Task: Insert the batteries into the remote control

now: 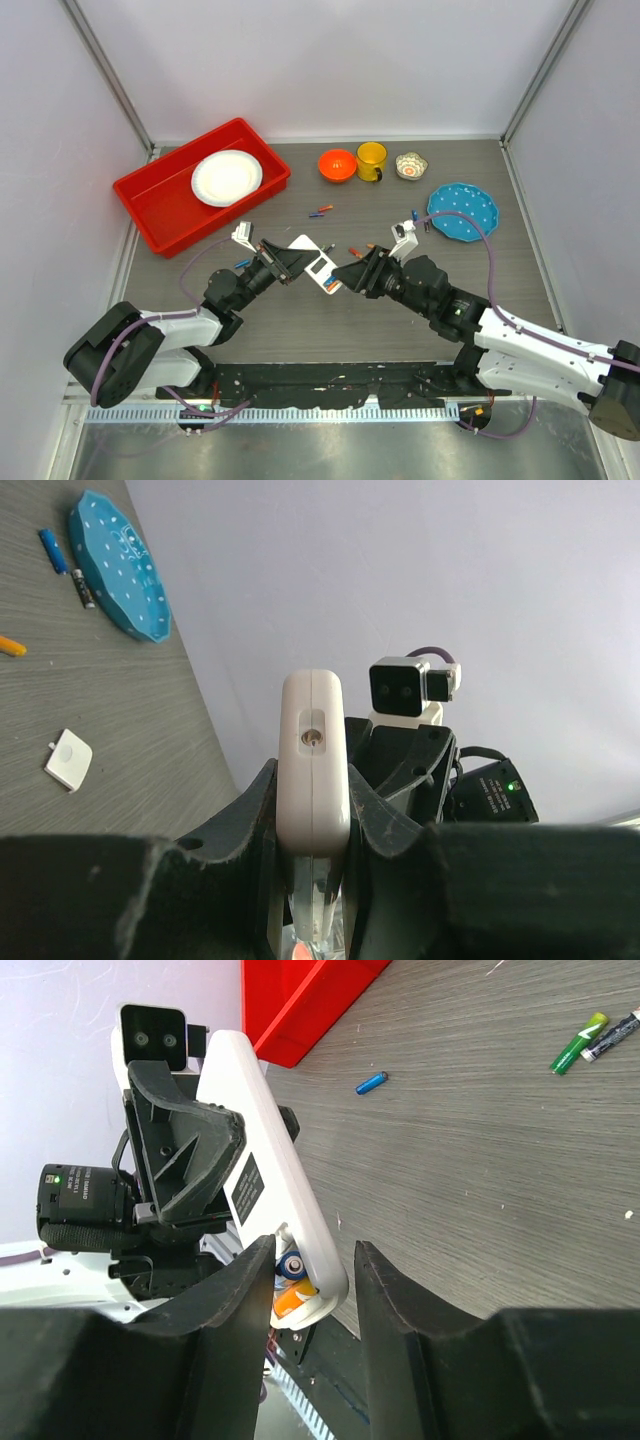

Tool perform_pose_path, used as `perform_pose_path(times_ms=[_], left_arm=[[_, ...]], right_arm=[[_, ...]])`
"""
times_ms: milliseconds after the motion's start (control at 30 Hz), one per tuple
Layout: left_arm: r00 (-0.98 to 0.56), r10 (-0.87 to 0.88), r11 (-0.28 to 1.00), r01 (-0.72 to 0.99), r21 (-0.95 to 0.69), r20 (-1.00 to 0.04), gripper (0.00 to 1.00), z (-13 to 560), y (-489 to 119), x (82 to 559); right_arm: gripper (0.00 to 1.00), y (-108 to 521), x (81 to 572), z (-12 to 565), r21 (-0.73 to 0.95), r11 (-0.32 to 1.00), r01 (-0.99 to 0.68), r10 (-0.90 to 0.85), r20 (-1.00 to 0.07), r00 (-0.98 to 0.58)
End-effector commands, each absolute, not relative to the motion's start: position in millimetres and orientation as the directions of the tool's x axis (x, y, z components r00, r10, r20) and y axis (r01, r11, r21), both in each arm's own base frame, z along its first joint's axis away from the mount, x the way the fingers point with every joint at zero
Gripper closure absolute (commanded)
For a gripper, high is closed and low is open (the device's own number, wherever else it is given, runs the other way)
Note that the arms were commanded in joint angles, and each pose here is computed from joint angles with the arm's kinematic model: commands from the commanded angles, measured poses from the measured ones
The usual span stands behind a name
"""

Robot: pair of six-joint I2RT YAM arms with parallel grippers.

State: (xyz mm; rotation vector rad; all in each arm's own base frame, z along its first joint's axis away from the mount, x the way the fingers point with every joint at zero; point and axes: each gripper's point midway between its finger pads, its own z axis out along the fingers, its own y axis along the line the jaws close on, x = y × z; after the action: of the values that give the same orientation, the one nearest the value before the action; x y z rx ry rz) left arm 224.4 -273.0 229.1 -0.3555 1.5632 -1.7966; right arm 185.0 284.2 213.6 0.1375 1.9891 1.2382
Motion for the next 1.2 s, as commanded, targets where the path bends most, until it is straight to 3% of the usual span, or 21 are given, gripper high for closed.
perform_pose_path(times_ms=[0, 567, 1000, 1167], left_arm=[[-0.645, -0.716, -0.183, 0.544, -0.819, -0.269, 1.00, 304, -258, 205], [-0.634, -0.727, -0.181, 0.545, -0.819, -0.262, 1.00, 305, -256, 207], [-0.630, -0.732, -0.169, 0.538, -0.826, -0.260, 1.00, 300, -256, 209], [-0.624, -0.737, -0.165, 0.539, -0.826, -0.260, 1.00, 300, -256, 211]], right_arm=[[0.59, 288, 186, 225, 0.812, 0.489, -0.317, 0.474, -0.553, -0.685], [0.76, 292, 190, 211, 0.794, 0.527, -0.301, 0.446, -0.560, -0.698], [0.99, 291, 194, 204, 0.765, 0.577, -0.286, 0.427, -0.581, -0.693], [0.99, 285, 200, 202, 0.746, 0.609, -0.271, 0.431, -0.597, -0.676]])
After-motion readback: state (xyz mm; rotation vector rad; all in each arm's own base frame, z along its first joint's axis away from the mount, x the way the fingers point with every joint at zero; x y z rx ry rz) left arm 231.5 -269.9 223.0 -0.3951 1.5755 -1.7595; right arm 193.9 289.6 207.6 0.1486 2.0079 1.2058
